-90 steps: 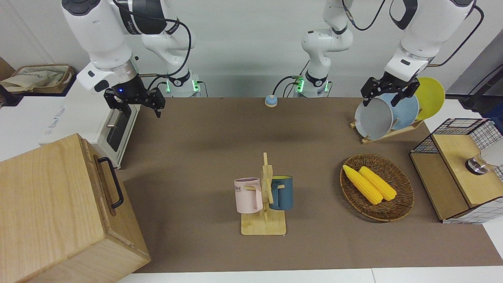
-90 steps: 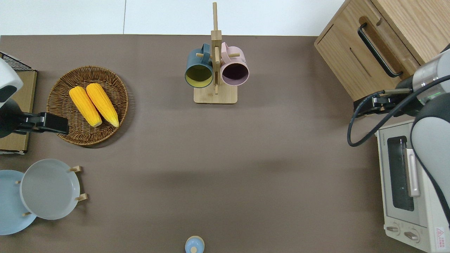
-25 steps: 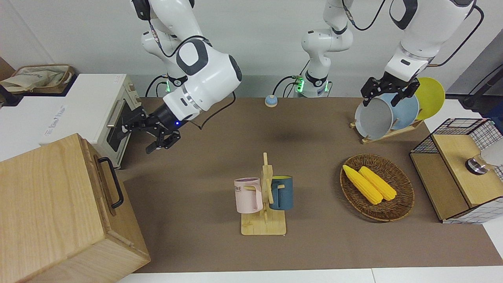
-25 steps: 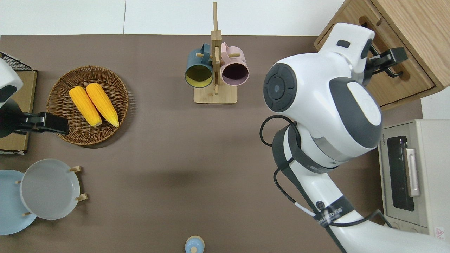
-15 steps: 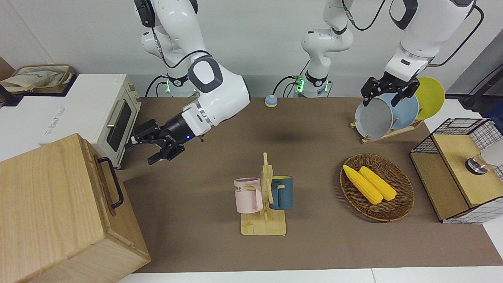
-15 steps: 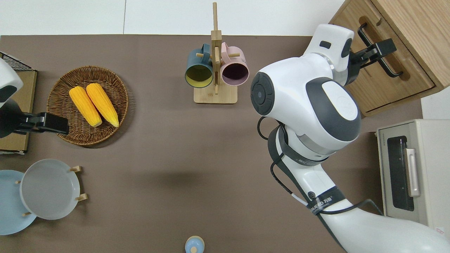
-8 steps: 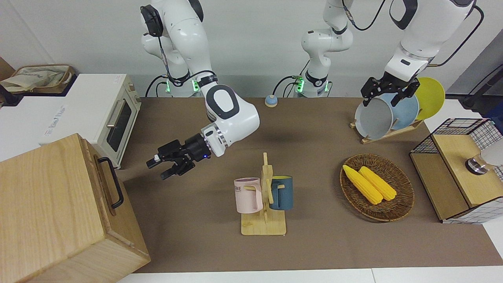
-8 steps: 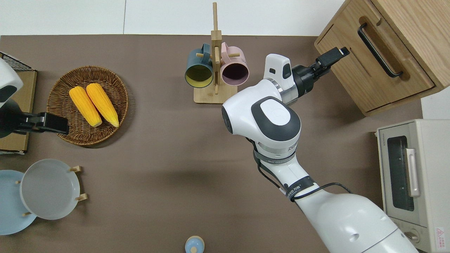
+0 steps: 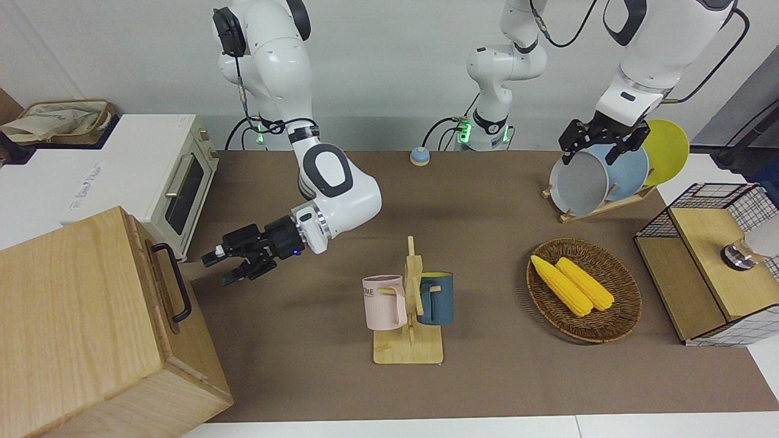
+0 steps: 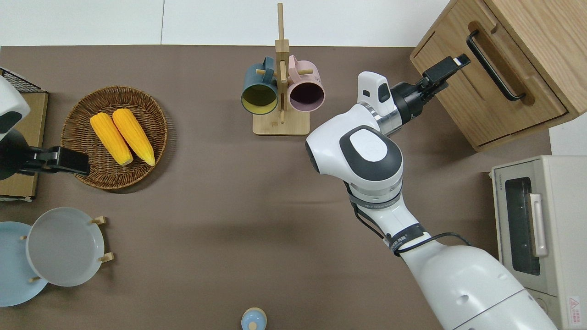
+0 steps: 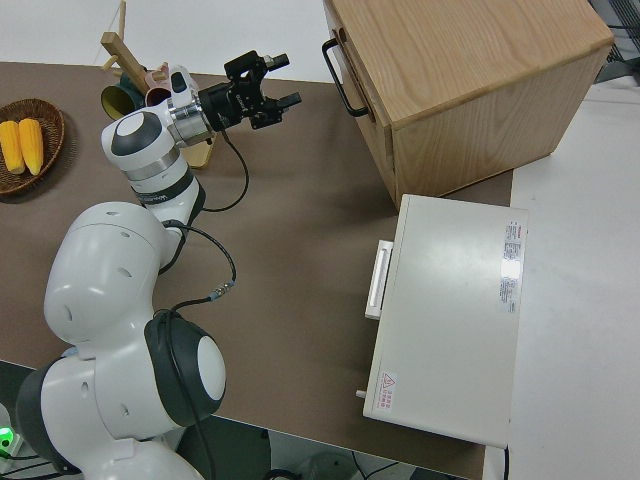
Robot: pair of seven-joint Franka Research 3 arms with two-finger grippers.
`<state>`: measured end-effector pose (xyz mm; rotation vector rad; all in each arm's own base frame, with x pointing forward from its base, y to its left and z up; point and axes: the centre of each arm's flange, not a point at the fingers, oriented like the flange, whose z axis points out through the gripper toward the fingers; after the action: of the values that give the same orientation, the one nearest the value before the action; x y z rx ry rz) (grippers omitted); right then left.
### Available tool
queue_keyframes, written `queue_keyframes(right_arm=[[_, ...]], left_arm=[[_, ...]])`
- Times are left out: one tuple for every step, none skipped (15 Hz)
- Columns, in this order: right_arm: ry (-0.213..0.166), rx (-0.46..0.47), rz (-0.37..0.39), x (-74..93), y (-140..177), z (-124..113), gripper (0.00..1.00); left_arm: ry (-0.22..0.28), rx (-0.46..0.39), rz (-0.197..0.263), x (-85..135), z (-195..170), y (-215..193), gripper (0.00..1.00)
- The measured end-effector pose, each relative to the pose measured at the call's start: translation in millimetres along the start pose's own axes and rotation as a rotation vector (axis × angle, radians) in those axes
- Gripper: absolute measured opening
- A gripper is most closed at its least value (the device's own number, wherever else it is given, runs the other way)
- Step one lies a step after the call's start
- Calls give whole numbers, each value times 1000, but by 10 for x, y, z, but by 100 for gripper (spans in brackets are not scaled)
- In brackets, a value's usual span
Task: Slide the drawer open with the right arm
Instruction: 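Move the right gripper onto the black drawer handle and grasp it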
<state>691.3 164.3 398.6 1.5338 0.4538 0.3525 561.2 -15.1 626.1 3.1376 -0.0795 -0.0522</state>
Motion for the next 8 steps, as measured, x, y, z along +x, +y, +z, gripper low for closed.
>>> queue_keyframes(right_arm=[[-1,-4,7,-16,4,97,98],[-2,-11,12,-34,11,188,98],[-5,-19,13,-51,19,268,98],[-11,-26,15,-73,26,349,98],[-15,-30,15,-90,29,409,98],[-17,-30,15,-103,30,460,98],[-15,-27,16,-111,26,503,98],[-14,-25,16,-117,23,529,97]], left_arm=[[0,0,0,0,0,0,100],[0,0,0,0,0,0,100],[0,0,0,0,0,0,100],[0,0,0,0,0,0,100],[0,0,0,0,0,0,100],[0,0,0,0,0,0,100],[0,0,0,0,0,0,100],[0,0,0,0,0,0,100]])
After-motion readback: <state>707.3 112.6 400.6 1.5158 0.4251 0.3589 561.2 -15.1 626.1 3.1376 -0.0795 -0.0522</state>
